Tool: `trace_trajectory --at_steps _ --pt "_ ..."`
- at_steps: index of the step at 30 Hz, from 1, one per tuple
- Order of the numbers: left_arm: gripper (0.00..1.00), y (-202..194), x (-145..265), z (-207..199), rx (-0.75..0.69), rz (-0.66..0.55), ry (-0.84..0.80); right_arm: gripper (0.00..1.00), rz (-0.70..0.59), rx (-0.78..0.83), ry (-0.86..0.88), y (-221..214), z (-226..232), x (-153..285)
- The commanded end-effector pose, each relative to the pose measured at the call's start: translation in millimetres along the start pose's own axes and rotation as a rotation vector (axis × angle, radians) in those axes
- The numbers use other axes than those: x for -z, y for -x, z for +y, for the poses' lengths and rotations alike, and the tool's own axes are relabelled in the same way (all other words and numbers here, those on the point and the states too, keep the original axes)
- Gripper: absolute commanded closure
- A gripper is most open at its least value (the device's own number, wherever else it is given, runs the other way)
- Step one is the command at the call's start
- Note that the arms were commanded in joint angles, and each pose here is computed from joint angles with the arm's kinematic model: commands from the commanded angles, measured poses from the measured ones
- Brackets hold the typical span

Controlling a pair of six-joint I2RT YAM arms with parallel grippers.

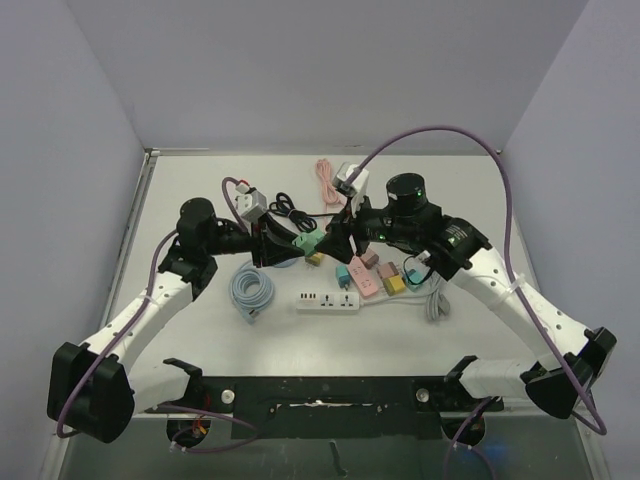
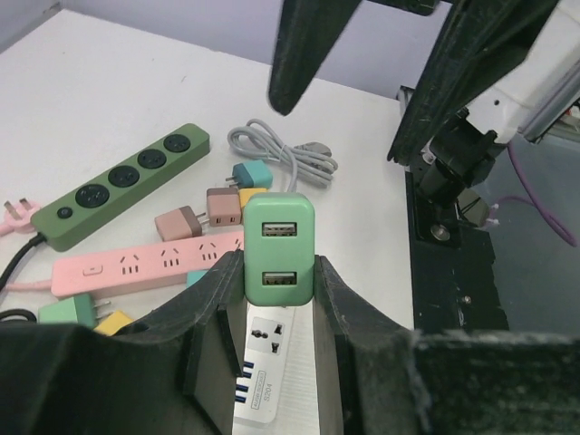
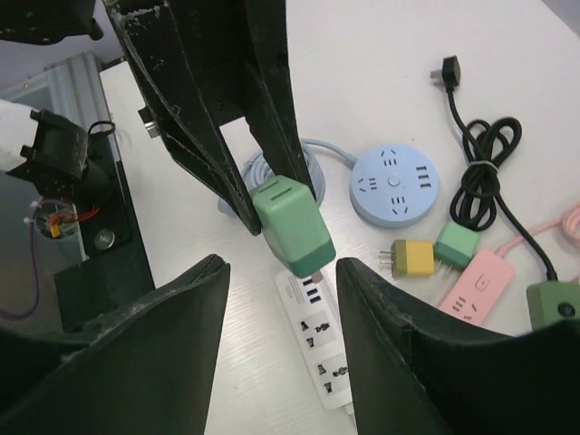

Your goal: Insert the plug

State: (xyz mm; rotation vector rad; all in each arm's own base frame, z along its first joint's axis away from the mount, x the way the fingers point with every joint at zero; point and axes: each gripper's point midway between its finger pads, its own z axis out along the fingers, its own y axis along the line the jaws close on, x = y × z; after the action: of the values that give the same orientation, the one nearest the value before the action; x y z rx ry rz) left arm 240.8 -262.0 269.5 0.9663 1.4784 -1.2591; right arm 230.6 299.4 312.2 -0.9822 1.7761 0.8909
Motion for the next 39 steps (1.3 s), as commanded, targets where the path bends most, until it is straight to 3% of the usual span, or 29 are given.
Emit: trace_trajectory --at_steps 1,8,18,30,36,39 --pt "0.99 18 4 -26 -0.179 -0.036 -0.126 0.5 0.029 0.212 0.184 12 22 1" --pt "1.0 13 1 -20 -0.157 -0.025 -0.117 0.44 0.085 0.243 0.284 8 24 -18" --pt "1.0 8 2 -24 -0.16 -0.011 -0.147 0.41 0.121 0.258 0.292 -2 12 -30" --pt "1.0 30 7 -41 -0.158 -0.037 -0.159 0.64 0.097 0.261 0.36 9 19 -31" --pt "1.0 37 9 -50 -0.137 -0.048 -0.186 0.84 0.083 0.246 0.429 11 31 -28" --pt "0.93 45 9 -51 -0.111 -0.068 -0.171 0.91 0.062 0.233 0.436 17 35 -27"
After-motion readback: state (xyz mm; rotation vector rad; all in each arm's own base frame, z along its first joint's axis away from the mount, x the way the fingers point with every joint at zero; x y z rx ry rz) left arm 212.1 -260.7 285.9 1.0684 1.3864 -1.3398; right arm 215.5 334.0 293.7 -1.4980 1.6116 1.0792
